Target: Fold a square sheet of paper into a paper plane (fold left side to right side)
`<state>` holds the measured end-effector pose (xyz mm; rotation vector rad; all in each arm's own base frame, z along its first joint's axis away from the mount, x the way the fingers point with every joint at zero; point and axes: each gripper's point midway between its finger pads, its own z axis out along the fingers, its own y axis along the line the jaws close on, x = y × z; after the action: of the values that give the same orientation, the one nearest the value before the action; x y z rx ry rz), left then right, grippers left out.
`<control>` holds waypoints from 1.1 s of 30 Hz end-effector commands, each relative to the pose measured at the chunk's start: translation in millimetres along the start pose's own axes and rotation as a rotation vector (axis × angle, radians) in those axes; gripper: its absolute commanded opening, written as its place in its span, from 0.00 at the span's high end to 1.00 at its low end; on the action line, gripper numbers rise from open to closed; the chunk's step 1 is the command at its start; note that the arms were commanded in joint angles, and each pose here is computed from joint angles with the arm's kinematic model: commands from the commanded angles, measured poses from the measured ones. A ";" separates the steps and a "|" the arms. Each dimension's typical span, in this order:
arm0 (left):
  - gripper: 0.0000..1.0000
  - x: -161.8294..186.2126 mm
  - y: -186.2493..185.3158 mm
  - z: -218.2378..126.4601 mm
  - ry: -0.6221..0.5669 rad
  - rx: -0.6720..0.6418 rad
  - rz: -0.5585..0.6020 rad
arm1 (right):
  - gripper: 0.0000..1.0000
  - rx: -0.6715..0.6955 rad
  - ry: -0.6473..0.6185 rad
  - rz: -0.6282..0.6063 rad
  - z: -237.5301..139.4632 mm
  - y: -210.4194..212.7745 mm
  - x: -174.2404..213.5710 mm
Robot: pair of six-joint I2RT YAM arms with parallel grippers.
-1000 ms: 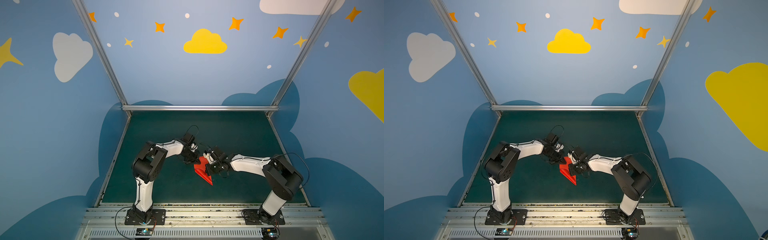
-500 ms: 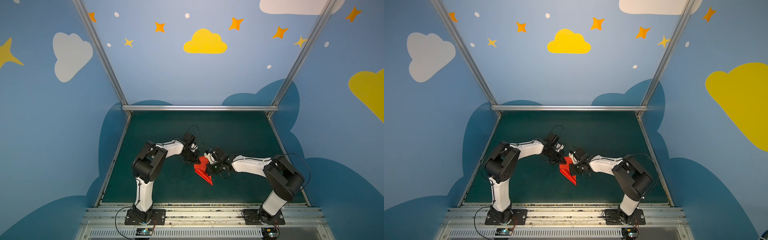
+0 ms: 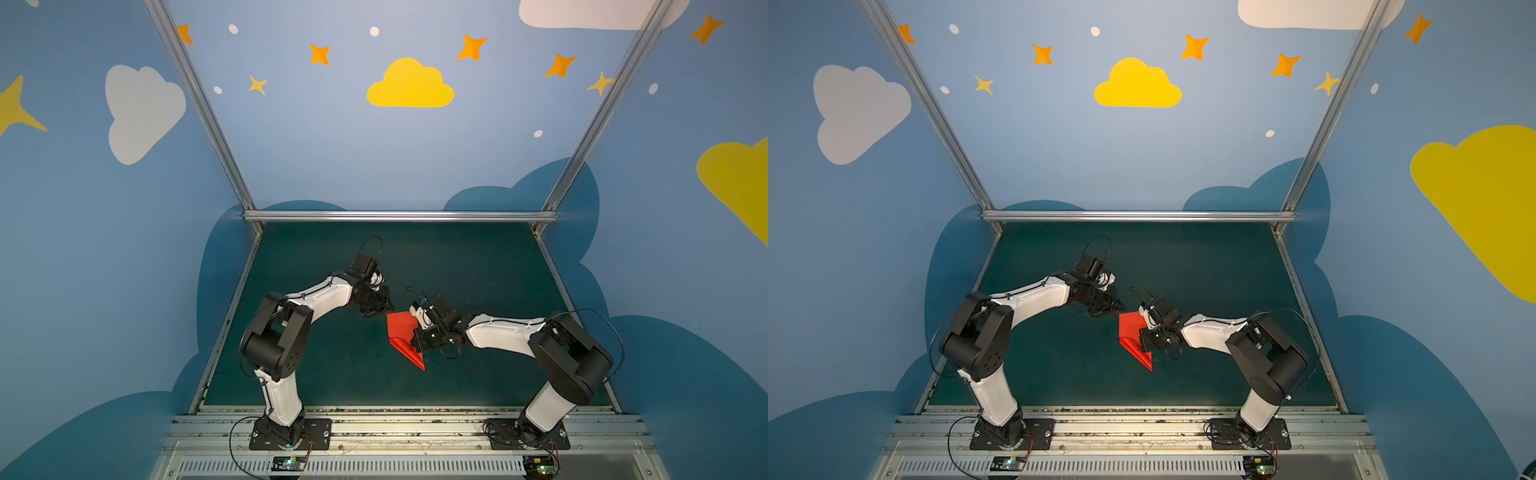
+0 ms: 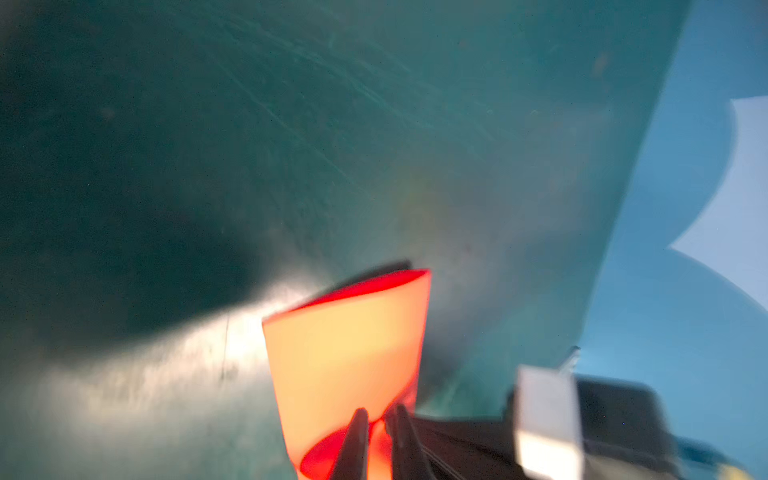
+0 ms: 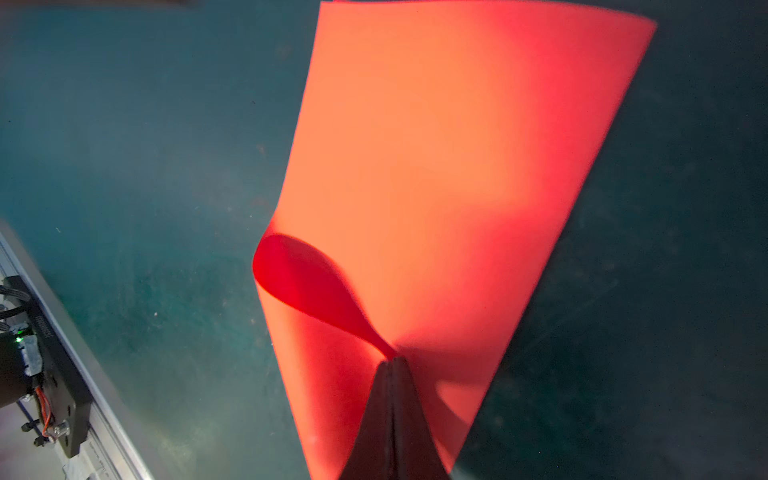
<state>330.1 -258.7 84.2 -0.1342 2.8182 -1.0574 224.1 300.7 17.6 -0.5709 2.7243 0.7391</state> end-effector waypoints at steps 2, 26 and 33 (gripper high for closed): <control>0.96 28.4 -4.4 -4.8 -0.002 0.045 -0.014 | 1.00 0.089 0.135 0.047 9.7 -27.6 43.8; 0.96 94.7 -1.4 51.8 0.082 -0.014 0.091 | 1.00 0.088 0.149 0.054 11.5 -29.3 49.2; 0.96 102.1 15.0 56.4 0.098 -0.050 0.082 | 1.00 0.085 0.149 0.054 11.7 -29.0 49.6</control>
<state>237.5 -300.2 28.5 0.0154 2.9109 -1.0340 224.3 300.5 17.3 -0.5595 2.7223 0.7543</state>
